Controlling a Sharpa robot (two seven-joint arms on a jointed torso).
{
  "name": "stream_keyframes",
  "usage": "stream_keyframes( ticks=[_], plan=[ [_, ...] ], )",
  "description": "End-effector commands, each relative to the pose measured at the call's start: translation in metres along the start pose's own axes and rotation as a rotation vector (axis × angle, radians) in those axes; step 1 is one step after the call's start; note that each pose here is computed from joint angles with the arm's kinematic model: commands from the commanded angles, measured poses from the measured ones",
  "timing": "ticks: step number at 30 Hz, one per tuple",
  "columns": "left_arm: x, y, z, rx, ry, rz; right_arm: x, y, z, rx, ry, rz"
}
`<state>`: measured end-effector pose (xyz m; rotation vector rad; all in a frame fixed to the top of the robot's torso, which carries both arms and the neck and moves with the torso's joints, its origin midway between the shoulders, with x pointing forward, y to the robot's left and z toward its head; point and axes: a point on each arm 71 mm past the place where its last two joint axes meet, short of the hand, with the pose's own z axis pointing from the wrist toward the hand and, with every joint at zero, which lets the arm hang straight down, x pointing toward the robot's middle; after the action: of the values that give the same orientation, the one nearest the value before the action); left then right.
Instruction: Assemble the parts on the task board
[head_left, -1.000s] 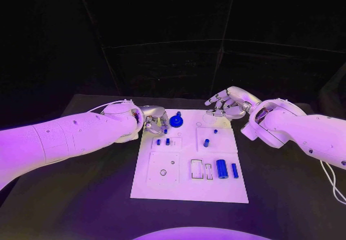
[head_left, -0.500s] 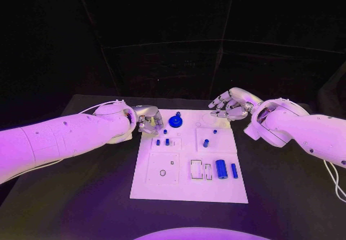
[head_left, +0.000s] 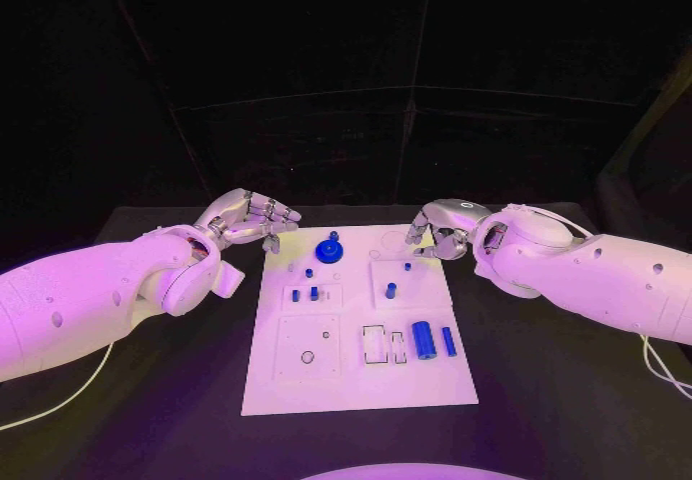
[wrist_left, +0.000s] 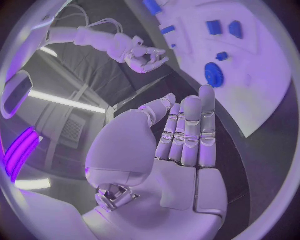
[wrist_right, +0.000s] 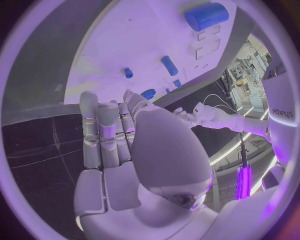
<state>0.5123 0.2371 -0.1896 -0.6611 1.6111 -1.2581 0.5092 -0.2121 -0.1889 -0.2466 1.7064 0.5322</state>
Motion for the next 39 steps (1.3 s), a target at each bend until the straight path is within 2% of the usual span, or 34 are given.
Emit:
stream_keyframes(
  ticks=[1,9,16,25,39],
  plan=[
    [-0.0040,-0.0057,-0.0033,0.076,-0.109,-0.349,0.004,0.001,0.000,0.014,0.014,-0.156],
    [-0.0032,-0.0051,-0.0069,0.086,-0.117,-0.416,0.016,0.008,0.001,-0.007,0.049,-0.189],
    [-0.0074,-0.0028,-0.0077,0.082,-0.129,-0.419,0.023,0.014,0.000,-0.024,0.080,-0.192],
    [-0.0102,-0.0019,-0.0079,0.084,-0.149,-0.410,0.027,0.019,0.001,-0.046,0.089,-0.182],
    [-0.0103,-0.0012,-0.0074,0.083,-0.152,-0.409,0.033,0.023,0.005,-0.049,0.116,-0.173]
  ],
)
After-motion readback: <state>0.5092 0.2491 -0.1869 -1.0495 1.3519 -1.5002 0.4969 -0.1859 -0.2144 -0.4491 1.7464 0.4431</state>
